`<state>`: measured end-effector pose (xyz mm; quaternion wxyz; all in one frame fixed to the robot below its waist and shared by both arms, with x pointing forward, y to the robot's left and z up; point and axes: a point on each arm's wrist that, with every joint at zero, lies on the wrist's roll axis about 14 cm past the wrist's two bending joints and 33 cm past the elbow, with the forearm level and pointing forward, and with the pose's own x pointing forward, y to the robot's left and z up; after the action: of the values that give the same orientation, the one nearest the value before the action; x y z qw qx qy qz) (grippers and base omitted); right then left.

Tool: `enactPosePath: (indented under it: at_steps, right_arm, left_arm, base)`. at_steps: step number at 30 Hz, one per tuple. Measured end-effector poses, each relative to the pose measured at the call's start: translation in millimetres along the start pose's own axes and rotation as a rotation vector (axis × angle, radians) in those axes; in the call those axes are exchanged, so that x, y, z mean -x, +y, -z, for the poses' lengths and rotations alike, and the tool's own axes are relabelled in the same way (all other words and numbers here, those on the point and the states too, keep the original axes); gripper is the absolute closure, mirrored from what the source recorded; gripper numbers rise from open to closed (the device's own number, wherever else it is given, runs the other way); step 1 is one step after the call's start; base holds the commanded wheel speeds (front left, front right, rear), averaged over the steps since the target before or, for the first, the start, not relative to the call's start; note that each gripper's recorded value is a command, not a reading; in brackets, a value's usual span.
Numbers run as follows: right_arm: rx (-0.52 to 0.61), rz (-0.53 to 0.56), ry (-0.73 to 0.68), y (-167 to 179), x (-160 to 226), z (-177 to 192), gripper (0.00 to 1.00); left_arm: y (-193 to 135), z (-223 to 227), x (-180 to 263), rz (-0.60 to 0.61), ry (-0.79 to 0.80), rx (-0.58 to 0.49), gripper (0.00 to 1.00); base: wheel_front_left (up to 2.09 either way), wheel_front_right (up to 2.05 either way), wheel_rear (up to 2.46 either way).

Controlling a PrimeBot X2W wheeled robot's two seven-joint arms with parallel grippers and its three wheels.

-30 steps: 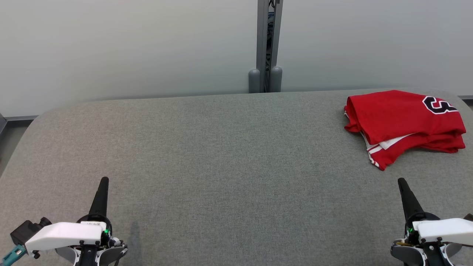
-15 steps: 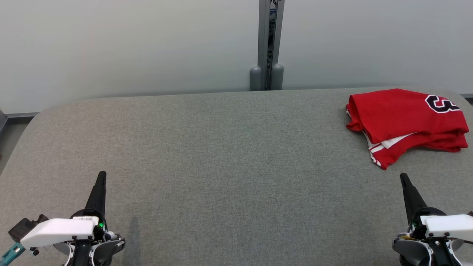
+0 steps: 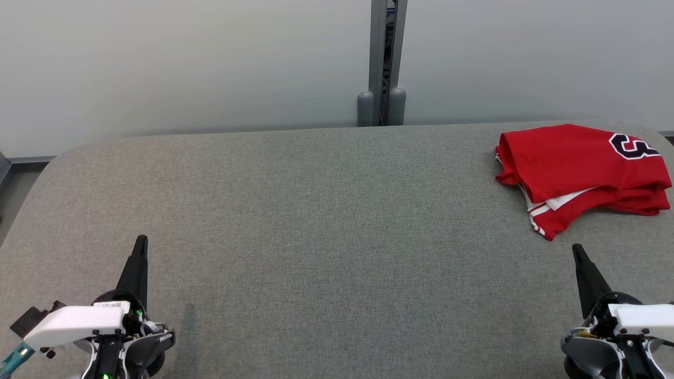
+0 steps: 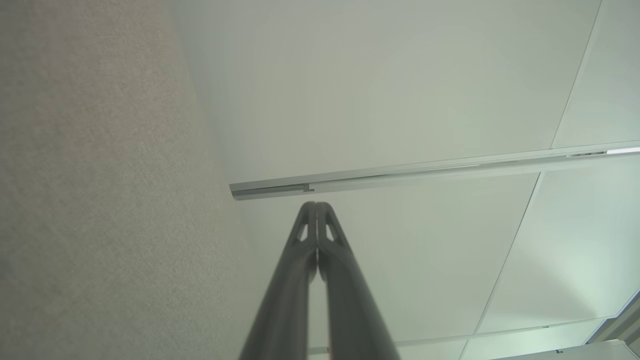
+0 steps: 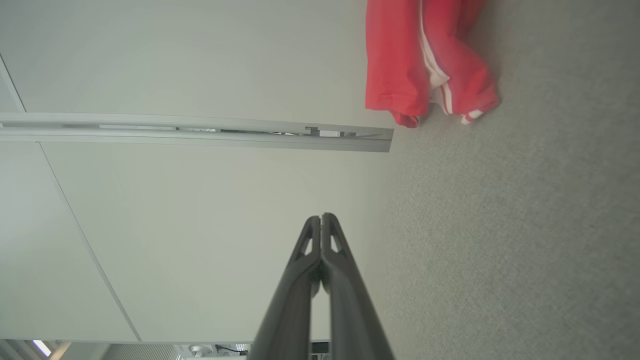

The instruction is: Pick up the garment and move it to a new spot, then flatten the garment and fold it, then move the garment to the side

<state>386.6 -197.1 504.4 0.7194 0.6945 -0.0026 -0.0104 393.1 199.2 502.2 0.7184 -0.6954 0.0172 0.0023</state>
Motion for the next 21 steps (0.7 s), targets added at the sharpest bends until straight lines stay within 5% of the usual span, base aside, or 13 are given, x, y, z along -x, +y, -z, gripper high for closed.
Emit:
enactPosePath:
  at_steps: [21]
  right_arm:
    - [-0.040,-0.010,0.000,3.4,-3.6,-0.7,1.00]
  left_arm:
    - [-4.1,-1.6,-2.7,0.018,-0.001,0.039,1.00]
  base:
    - [0.00,0.00,0.00]
